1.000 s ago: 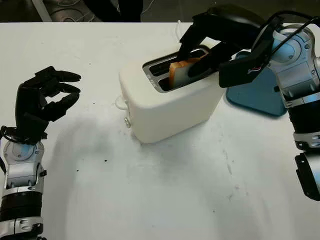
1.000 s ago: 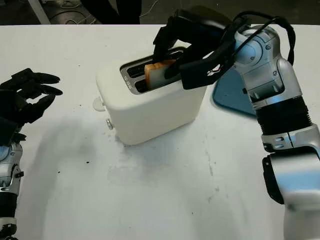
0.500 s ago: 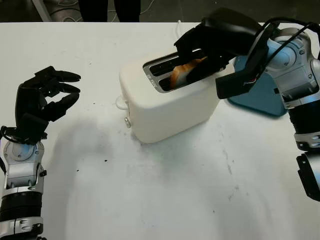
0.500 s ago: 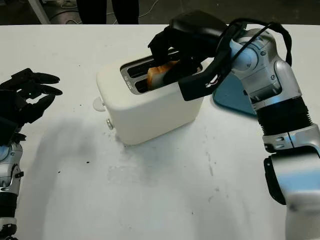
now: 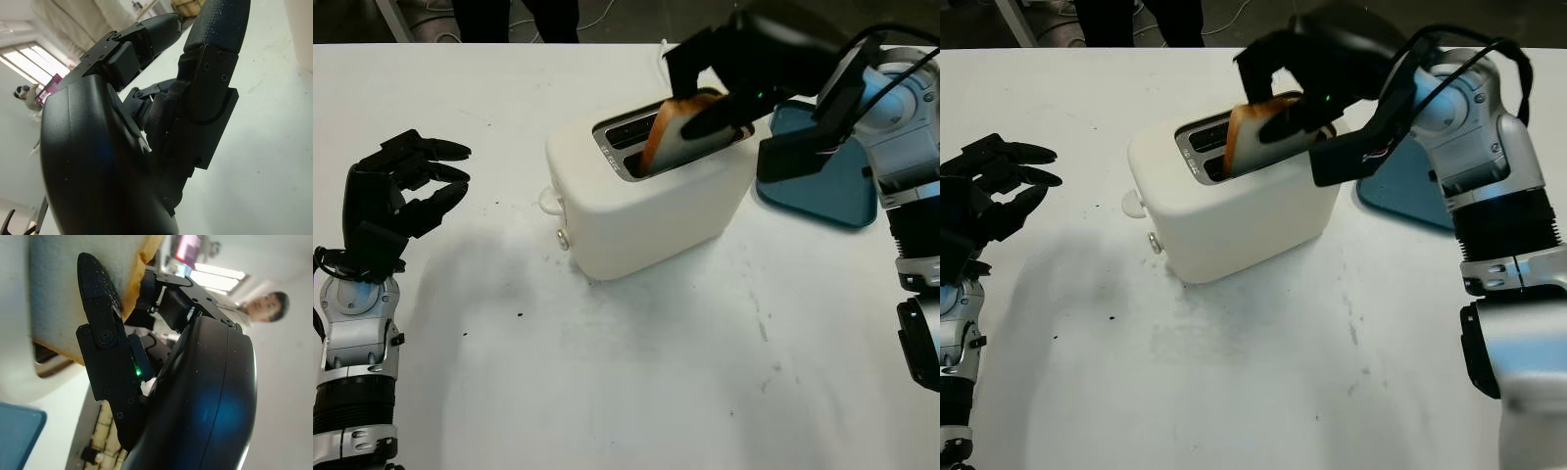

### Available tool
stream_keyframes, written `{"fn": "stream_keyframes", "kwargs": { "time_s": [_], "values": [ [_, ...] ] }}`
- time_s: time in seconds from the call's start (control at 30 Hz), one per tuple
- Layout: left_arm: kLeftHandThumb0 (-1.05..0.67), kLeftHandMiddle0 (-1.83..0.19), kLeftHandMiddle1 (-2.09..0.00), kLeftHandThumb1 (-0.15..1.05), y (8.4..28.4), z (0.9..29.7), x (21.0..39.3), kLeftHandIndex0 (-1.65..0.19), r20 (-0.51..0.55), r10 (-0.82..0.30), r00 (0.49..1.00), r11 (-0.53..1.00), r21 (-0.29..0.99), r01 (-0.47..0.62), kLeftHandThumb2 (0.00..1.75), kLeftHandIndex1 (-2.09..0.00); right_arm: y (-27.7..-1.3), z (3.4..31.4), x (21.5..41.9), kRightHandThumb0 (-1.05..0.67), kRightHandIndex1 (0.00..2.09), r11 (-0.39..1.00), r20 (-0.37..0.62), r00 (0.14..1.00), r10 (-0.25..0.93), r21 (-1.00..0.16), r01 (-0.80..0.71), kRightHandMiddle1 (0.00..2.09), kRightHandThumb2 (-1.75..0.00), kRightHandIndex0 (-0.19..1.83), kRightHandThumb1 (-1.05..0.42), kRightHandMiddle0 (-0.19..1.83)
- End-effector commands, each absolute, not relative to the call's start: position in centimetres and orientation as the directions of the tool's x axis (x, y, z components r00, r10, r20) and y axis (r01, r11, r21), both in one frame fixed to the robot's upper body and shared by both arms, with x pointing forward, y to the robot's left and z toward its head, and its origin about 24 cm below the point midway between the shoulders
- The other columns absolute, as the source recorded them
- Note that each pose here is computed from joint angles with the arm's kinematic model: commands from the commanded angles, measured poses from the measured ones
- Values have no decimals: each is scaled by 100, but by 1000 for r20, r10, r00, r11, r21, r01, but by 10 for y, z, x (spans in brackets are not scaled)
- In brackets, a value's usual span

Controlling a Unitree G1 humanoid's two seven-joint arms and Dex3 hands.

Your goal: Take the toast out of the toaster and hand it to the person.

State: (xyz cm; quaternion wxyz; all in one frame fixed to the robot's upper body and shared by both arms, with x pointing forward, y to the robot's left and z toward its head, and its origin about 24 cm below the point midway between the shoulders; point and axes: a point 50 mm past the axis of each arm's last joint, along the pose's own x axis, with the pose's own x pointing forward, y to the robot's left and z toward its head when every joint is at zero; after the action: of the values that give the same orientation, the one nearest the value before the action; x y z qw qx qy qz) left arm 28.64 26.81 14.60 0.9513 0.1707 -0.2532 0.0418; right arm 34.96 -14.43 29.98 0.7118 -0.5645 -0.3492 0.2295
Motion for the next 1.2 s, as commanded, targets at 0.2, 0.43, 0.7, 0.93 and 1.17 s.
{"fn": "stream_keyframes", "kwargs": {
  "time_s": [0.2,0.43,0.7,0.93,1.17],
  "values": [
    [-105,-72,-101,92,271,144,284,-72,495,-4,869,934,313,-174,17,-80,-167,335,363,-41,175,455,410,684,604,-881,127,172,-18,101,-92,78],
    [-105,-71,-101,92,270,144,284,-72,490,-8,872,936,309,-165,15,-80,-191,343,378,-44,175,579,467,737,489,-806,126,175,-19,108,-92,87],
    [-105,-72,-101,92,270,145,285,-73,492,-7,871,937,306,-165,15,-80,-228,341,394,-49,175,742,496,846,193,-638,204,175,-13,106,-92,85],
    [-105,-72,-100,92,270,144,285,-72,494,-12,869,939,305,-161,16,-80,-248,321,401,-39,175,822,464,885,32,-516,241,175,-6,99,-92,77],
    [-105,-72,-99,92,270,144,285,-72,492,-19,870,935,317,-159,16,-78,-258,305,403,-40,175,830,445,894,-57,-476,290,175,-7,100,-92,79]
  ]
}}
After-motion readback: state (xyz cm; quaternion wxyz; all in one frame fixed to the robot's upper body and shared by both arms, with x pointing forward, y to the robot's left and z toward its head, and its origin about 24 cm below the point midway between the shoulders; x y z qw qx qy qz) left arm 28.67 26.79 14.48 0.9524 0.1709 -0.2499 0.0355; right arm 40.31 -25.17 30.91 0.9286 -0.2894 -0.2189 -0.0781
